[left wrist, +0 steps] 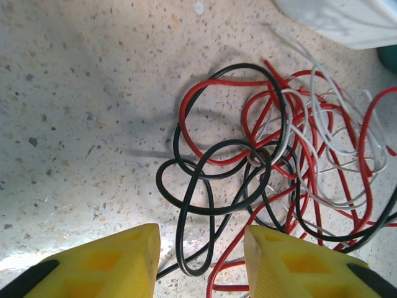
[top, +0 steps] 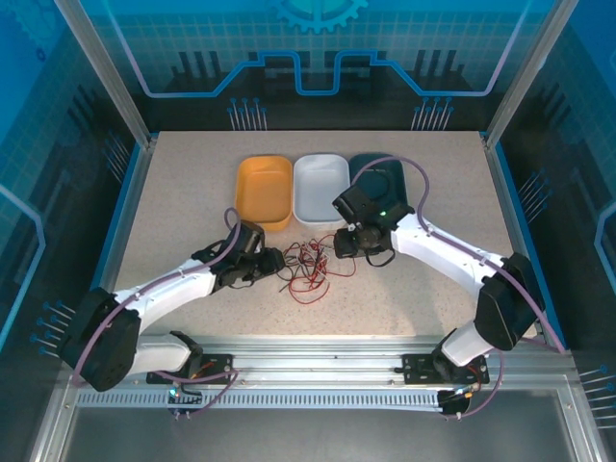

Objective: Untangle the cables

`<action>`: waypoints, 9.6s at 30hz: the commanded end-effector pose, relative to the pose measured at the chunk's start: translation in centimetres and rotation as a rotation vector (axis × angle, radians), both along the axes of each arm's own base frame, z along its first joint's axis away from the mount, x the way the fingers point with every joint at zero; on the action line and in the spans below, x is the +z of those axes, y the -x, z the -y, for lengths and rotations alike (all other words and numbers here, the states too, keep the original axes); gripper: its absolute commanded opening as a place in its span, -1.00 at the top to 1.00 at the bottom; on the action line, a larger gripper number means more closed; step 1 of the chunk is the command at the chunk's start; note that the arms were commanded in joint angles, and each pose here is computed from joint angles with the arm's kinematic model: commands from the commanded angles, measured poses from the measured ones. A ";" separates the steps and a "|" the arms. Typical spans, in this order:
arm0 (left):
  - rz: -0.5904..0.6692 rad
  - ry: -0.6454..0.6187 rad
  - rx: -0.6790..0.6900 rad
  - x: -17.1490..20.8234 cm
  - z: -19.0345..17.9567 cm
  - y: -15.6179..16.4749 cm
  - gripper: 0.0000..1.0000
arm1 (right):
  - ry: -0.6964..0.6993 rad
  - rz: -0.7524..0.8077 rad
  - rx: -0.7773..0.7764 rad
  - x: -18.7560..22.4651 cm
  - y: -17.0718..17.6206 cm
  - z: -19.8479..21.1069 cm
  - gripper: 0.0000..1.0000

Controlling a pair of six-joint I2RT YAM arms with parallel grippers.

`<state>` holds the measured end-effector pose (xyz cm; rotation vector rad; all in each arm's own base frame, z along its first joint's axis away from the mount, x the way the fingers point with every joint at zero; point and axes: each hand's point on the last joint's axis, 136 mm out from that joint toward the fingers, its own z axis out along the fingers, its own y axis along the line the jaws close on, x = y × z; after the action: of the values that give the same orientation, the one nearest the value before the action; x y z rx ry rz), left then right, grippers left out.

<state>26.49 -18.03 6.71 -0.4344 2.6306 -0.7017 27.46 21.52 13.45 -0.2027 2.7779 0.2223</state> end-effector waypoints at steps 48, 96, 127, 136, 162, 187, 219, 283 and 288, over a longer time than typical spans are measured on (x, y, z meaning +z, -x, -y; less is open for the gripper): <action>0.457 -0.055 -0.150 17.6 -1.2 -0.5 1.00 | -0.420 0.292 0.407 3.6 0.0 -11.1 -0.32; 0.746 0.142 -0.129 24.3 -1.0 0.8 1.00 | -0.863 0.059 0.184 2.5 -1.9 -12.7 0.10; 0.715 0.126 -0.145 21.5 -0.9 0.8 -0.64 | -0.567 0.406 0.194 15.0 -2.5 -6.0 1.00; 0.717 0.107 -0.112 20.8 -1.5 0.7 -0.98 | -0.493 0.557 0.141 20.8 -2.6 -1.7 1.00; 0.635 0.093 -0.047 17.8 -2.1 0.3 -0.99 | -0.019 0.634 -0.175 20.4 -11.7 12.0 1.00; 0.590 0.086 -0.040 16.6 -2.0 0.0 -0.98 | 0.159 0.395 -0.118 10.0 -17.9 13.2 1.00; 0.524 0.089 -0.035 14.5 -2.1 0.5 -0.98 | 0.182 0.020 -0.040 -4.0 -22.8 10.2 0.87; 0.250 0.036 0.166 4.0 -4.4 0.8 -0.98 | -0.098 -0.122 0.029 -2.5 1.2 -7.5 0.39; 0.244 0.039 0.162 3.7 -4.3 0.9 -0.98 | -0.142 -0.118 -0.013 -3.3 0.6 -7.9 0.37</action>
<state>25.72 -13.84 10.90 -0.5115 2.3290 -0.6941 26.75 28.68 10.41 -0.2045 2.8733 0.3744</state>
